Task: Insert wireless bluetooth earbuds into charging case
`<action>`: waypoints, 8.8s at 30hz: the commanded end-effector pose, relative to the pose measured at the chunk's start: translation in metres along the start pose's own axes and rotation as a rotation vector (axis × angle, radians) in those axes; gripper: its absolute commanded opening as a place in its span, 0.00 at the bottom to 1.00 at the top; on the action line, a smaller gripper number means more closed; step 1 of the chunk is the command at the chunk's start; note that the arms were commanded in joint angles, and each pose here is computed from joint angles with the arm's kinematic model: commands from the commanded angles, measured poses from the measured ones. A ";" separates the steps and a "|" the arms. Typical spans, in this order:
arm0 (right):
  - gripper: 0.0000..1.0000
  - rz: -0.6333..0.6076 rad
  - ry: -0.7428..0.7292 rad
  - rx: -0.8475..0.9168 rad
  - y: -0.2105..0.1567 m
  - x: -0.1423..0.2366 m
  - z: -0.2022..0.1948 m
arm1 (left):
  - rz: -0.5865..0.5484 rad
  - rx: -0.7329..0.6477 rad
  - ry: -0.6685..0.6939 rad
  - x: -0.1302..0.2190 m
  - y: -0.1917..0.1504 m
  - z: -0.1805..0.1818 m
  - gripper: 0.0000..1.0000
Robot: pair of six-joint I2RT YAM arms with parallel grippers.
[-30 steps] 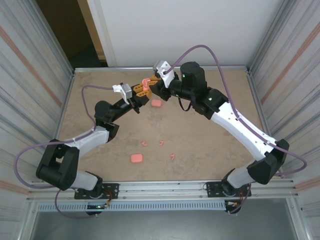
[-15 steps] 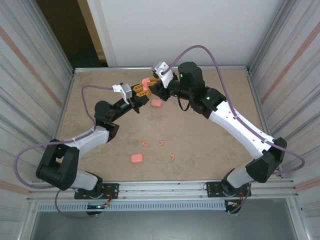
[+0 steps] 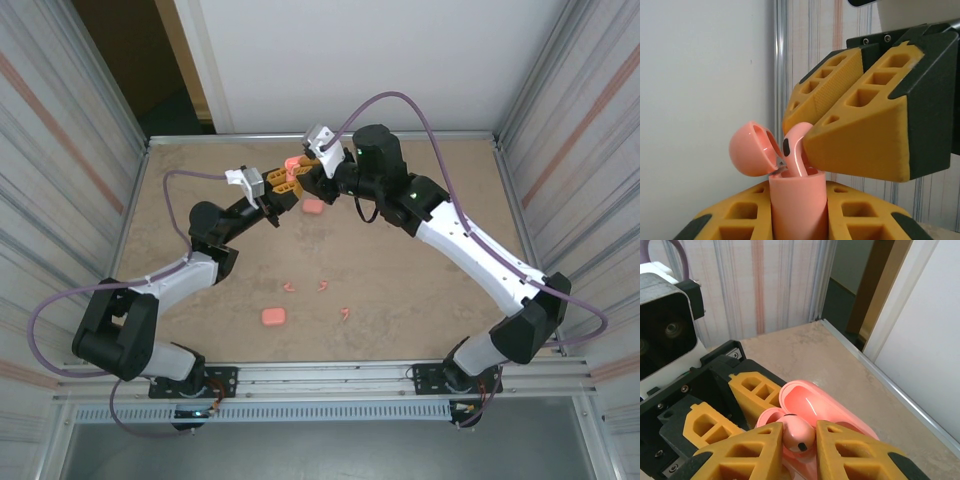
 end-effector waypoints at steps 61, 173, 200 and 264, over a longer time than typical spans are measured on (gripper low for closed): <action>0.99 -0.195 -0.091 -0.172 -0.022 0.074 -0.018 | -0.067 -0.071 0.024 0.006 0.024 -0.007 0.00; 0.78 0.899 -0.593 -0.542 -0.326 0.021 0.068 | -0.053 -0.103 0.037 0.009 0.026 -0.008 0.00; 0.63 0.926 -0.627 -0.550 -0.330 0.036 0.062 | -0.054 -0.100 0.034 0.009 0.026 -0.008 0.00; 0.40 1.072 -0.307 -0.599 -0.311 -0.011 0.049 | -0.046 -0.110 0.039 0.011 0.028 -0.009 0.00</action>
Point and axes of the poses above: each hand's point on the last joint's axis, 136 mm out from that joint toward the fingers, its own x axis back along the fingers, its own z axis along the line the jaws close on, y = z × x, the point moved 9 cm from there along x, back along the fingers, and after that the axes turned 10 degrees about -x, right-handed, at the moved point
